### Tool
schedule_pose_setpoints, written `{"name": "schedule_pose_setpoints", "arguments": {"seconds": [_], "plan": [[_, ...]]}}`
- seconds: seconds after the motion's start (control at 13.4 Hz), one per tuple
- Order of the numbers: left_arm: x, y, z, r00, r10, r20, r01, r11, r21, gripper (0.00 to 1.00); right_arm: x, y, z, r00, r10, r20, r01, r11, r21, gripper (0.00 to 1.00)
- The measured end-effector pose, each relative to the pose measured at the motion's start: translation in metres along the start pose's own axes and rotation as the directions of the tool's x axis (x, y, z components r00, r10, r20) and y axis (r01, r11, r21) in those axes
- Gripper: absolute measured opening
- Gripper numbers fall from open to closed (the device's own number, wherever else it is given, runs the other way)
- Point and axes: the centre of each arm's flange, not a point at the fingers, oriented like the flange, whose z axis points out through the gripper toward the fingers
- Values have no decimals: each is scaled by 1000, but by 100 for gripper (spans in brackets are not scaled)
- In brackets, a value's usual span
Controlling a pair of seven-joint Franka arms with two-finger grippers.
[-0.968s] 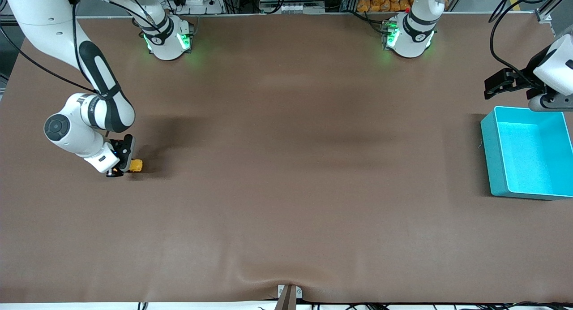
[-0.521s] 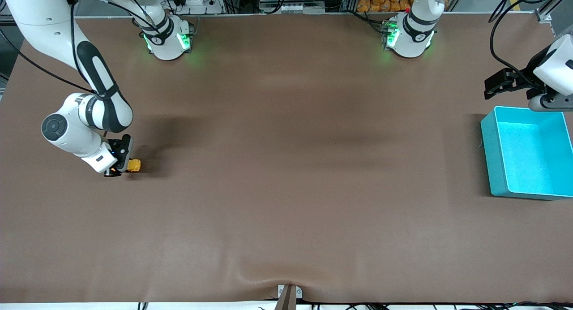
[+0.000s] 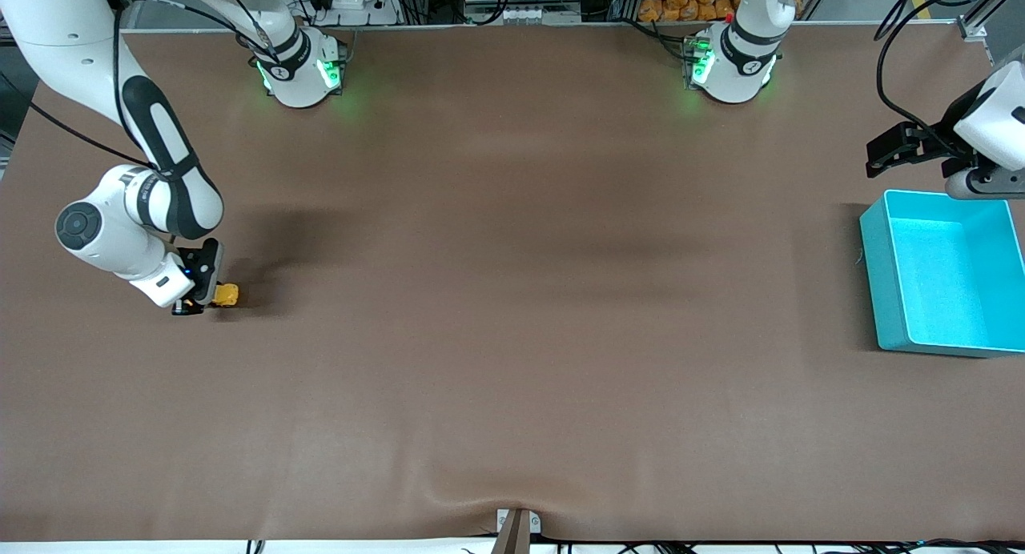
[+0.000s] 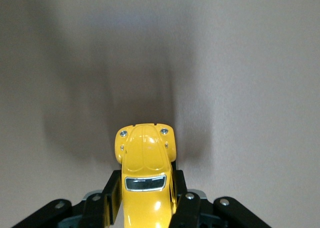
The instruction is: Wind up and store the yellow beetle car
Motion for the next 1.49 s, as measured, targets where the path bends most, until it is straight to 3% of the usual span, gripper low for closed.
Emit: {"name": "schedule_pose_setpoints", "arguments": {"seconds": [1.49], "plan": [[0,0,0,1000,0,0,0,1000,0,100,-102,-3,3,999,29,15,-28,999,-18,45]]}}
